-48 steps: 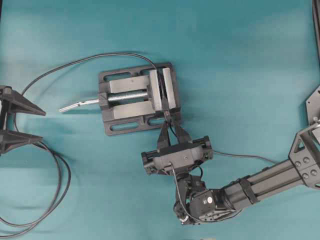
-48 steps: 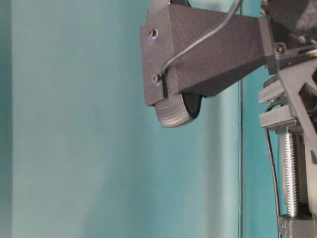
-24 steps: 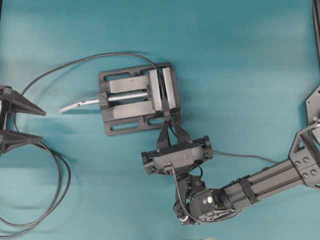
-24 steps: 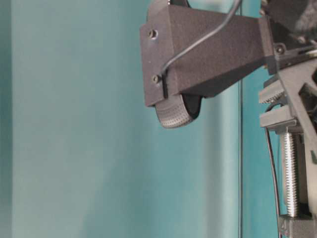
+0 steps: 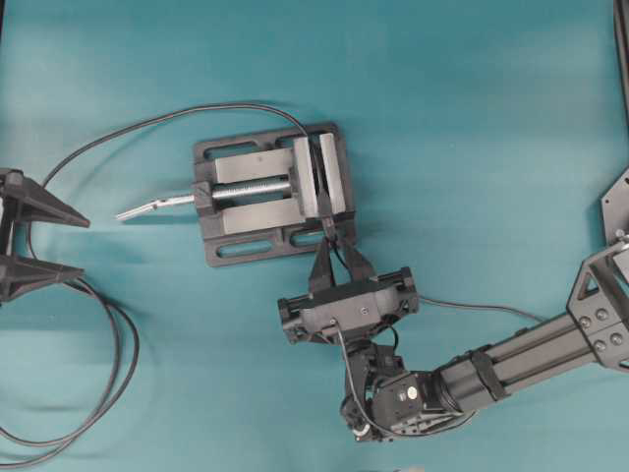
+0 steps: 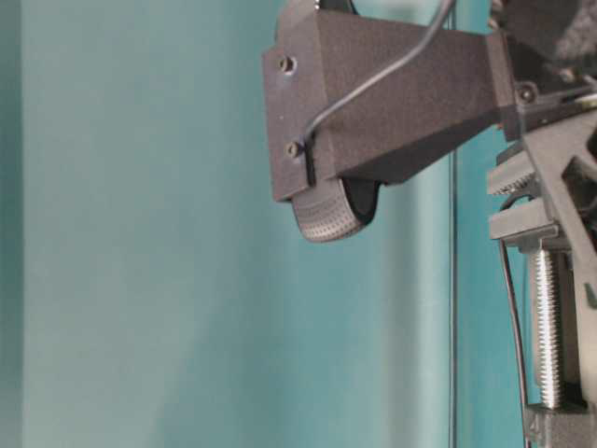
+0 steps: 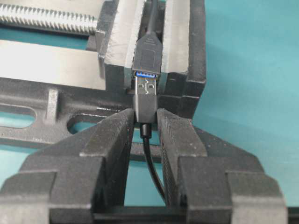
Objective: Insert the USB cable into the fixed female connector.
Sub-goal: 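Align the USB plug above the blue port with the right gripper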
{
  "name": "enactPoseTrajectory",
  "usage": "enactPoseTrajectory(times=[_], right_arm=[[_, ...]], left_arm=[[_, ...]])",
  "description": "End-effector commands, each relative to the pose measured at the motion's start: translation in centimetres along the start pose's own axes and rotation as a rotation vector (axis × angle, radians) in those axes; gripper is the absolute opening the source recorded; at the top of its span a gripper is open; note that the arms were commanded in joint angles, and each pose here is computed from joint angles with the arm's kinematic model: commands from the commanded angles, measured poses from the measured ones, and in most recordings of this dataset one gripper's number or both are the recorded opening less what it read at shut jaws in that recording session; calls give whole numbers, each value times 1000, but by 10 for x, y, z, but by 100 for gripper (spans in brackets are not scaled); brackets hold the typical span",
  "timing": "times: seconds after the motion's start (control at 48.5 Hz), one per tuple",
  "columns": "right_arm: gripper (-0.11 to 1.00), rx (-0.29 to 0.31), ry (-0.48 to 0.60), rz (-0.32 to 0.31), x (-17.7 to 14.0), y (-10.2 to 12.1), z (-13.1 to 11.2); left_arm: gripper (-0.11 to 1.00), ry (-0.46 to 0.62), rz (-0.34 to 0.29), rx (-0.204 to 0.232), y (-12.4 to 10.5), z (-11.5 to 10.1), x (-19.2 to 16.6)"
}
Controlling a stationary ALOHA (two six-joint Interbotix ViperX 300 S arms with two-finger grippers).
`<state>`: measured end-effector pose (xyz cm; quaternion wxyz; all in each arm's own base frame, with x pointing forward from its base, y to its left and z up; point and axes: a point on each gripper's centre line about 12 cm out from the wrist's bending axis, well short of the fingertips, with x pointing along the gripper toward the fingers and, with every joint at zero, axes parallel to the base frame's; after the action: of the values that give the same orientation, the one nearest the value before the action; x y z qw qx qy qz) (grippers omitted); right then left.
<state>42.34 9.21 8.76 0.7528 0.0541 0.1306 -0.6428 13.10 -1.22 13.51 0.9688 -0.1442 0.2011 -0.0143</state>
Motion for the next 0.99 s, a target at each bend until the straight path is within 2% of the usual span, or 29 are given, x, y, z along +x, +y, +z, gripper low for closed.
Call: enactPoseTrajectory(times=[0.0, 0.97], right_arm=[[21, 43, 3, -14, 3, 3, 17], [21, 51, 9, 9, -9, 4, 19]], left_arm=[[100, -2, 1, -13, -1, 4, 1], [100, -3, 1, -11, -1, 4, 1]])
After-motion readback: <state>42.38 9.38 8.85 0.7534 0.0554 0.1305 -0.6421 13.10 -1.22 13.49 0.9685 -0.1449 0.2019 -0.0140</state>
